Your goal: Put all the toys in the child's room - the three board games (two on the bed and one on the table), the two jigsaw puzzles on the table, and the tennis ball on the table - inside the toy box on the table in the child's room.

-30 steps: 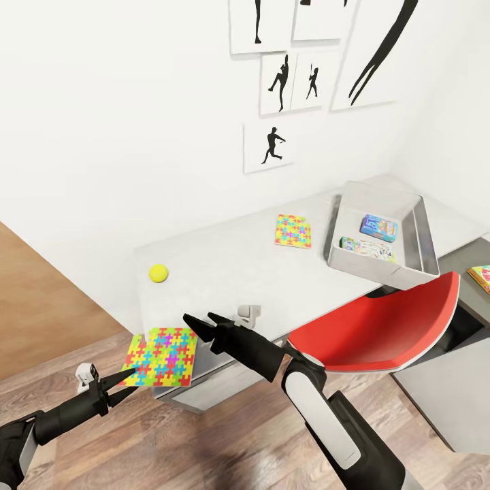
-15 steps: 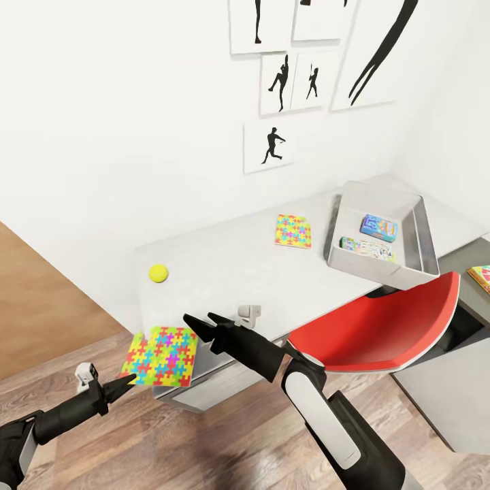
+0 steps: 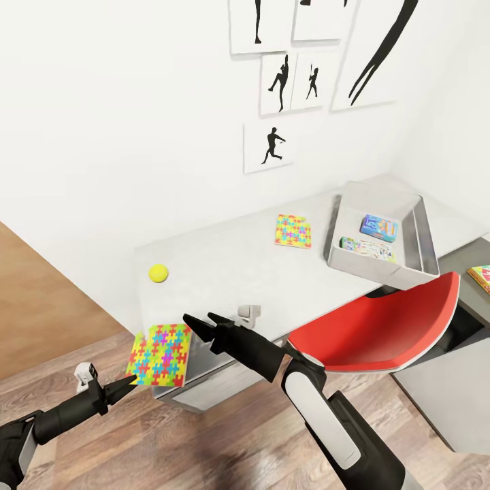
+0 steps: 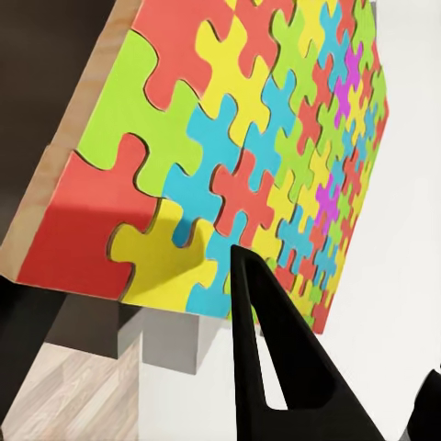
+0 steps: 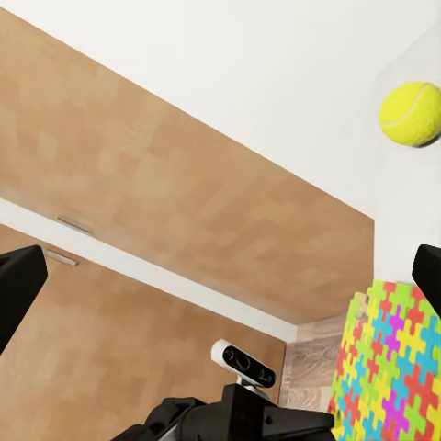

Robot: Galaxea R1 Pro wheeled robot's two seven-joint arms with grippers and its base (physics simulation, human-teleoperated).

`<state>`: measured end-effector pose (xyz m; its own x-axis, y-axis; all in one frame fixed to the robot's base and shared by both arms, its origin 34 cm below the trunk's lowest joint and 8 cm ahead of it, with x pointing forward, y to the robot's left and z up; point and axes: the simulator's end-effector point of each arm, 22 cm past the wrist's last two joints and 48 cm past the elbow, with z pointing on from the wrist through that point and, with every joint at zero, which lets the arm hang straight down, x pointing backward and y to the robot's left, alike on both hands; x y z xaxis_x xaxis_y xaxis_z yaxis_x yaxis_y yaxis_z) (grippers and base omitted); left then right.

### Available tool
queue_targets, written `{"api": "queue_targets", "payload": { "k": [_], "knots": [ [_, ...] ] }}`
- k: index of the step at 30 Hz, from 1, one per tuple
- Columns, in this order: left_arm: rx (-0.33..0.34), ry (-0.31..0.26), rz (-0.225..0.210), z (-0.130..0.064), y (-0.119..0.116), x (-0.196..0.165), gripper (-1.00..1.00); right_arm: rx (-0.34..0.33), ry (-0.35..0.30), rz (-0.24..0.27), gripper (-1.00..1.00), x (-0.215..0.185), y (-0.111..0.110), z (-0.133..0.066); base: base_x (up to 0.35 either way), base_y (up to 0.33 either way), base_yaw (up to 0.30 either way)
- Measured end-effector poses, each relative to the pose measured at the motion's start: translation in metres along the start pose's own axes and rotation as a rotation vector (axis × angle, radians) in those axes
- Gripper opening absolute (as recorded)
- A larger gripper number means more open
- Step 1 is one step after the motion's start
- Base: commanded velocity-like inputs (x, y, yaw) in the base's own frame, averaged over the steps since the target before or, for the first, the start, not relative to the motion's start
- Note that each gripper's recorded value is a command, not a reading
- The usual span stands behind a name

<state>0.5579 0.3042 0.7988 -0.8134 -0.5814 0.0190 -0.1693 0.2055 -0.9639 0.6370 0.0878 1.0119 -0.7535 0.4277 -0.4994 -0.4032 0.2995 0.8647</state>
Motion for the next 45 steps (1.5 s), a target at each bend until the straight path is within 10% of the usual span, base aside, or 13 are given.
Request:
{"api": "queue_targets", "payload": {
  "k": [45],
  "knots": [
    [-0.003, 0.001, 0.023, -0.010, -0.016, 0.007, -1.00, 0.001, 0.001, 0.001, 1.00, -0.002, 0.018, -0.005, 0.000, 0.000, 0.000]
  ]
}}
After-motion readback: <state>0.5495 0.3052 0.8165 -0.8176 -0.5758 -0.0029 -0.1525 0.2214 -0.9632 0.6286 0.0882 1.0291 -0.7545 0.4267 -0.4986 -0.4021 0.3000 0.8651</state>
